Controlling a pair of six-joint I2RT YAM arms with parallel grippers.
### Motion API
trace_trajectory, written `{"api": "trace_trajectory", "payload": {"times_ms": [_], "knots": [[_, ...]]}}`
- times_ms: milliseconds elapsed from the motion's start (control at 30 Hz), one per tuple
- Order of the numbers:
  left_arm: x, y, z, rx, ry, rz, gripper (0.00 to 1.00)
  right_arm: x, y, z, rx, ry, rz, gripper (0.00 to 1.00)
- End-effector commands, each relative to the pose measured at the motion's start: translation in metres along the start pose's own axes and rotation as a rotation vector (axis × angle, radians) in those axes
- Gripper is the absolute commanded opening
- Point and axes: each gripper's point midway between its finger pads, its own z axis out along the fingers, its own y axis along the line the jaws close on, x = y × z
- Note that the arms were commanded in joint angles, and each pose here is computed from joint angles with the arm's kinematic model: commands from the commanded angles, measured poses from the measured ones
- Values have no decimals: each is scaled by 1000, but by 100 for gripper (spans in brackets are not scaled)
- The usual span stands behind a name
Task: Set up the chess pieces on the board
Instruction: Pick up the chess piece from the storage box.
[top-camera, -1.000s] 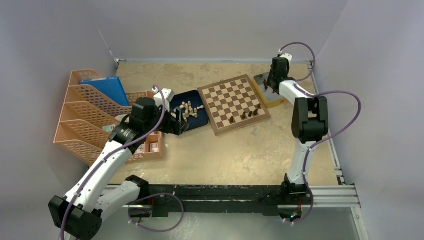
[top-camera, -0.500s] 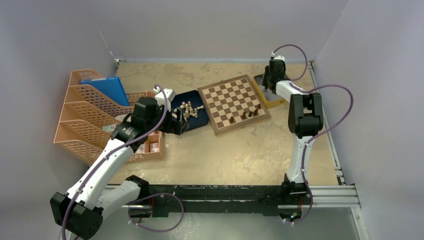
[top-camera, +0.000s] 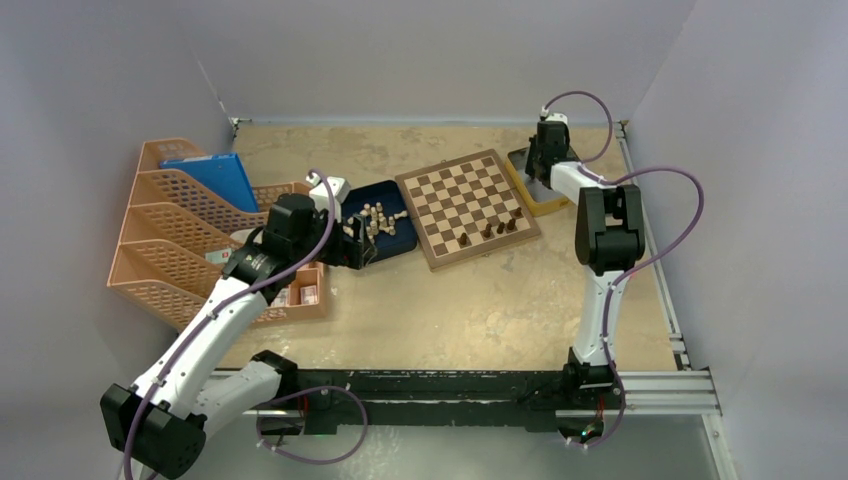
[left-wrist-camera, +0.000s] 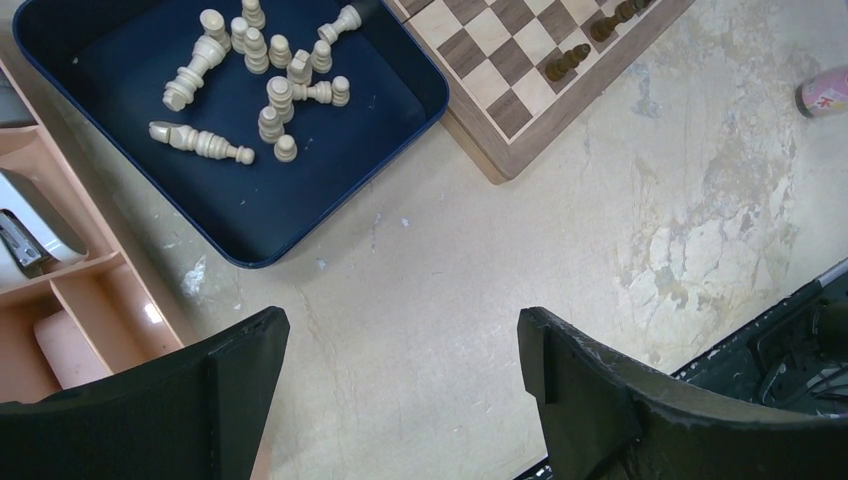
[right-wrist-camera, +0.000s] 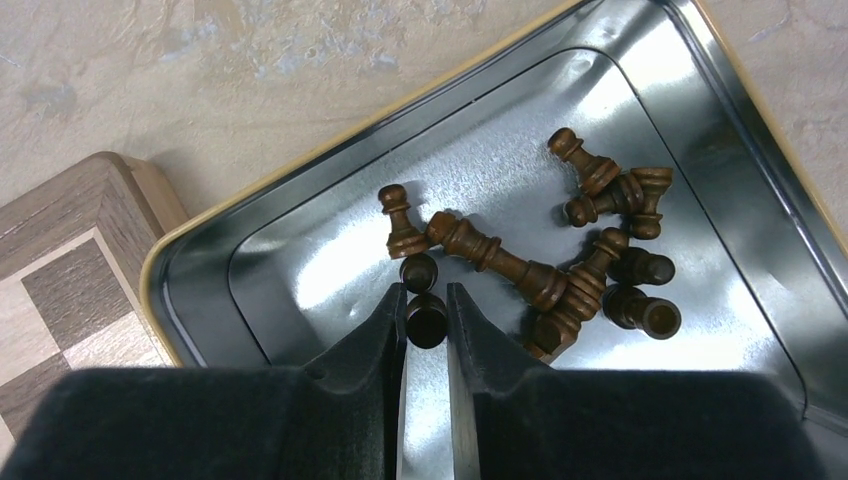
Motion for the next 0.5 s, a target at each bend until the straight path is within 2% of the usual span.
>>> {"api": "trace_trajectory", "payload": {"times_ms": [0, 267, 467], "knots": [[-16, -3, -7, -3, -65, 16, 85, -42, -6, -15, 32, -81, 3, 17], [-18, -4, -10, 1, -78, 16, 85, -68, -3, -54, 37, -138, 53, 16], [-19, -8, -13, 21, -86, 18, 85, -73, 8, -88, 35, -134, 94, 15]]}}
